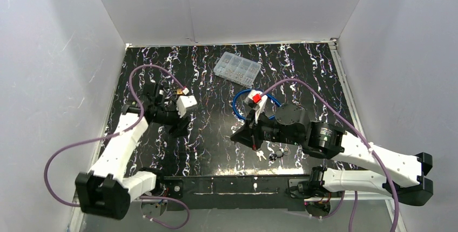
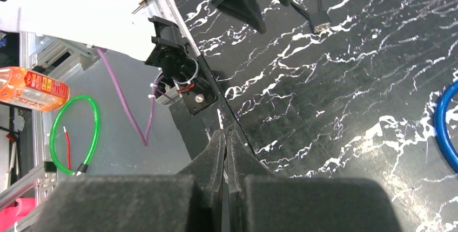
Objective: Unlock with the key
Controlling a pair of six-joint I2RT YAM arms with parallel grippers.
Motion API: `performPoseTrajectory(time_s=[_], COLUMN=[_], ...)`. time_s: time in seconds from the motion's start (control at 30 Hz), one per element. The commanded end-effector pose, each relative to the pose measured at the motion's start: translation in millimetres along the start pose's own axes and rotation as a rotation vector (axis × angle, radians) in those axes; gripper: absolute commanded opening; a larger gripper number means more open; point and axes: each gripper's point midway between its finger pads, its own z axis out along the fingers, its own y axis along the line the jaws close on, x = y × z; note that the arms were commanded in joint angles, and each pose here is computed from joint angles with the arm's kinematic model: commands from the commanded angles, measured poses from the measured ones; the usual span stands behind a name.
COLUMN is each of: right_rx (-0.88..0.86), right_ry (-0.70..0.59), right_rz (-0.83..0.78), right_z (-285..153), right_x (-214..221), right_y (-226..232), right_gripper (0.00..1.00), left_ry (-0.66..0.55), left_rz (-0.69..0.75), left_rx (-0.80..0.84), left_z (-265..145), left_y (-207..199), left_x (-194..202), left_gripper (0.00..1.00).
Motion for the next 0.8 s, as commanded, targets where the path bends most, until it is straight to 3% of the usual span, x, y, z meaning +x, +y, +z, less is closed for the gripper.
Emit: performPoseTrajectory(time_s=[0.0,0.13,0.33,0.4,0.47,0.63,0.77], right_rx=[0.039,0.035,0.05,0.057,0.059,0.064,0.065], right_ry=[-0.069,-0.081,-0.079,-0.078,-0.081,-0.097,-0.09], right_rz=[0.044,0.063,0.06,0.055,0.049,0.039,0.033], right_z=[-7,-8,-8,-10,-11,-11,-10], right_x=[-9,-11,-17,-19,-21,-26,-30], right_y=[-5,-4,-4,-5,-5,-5,-3], right_gripper=[0.01,0.01,0.01,0.01,0.01,0.01,0.01], left_ry=[0.122,0.129,0.181,0.202,0.233,0.289,0.267], left_rz=[0.029,-0.081,0.015,0.029,0.045,0.074,0.08], left_rx=[-0.053,0.01,0.091,0.102,0.117,0.108,0.095], left_z=[1,4,20,24,28,33,40], left_y=[49,73,73,75,76,87,91], left_x=[28,35,60,69,78,93,93], left_gripper=[0.51,0.49,0.51,0.46,0.33,0.27,0.25])
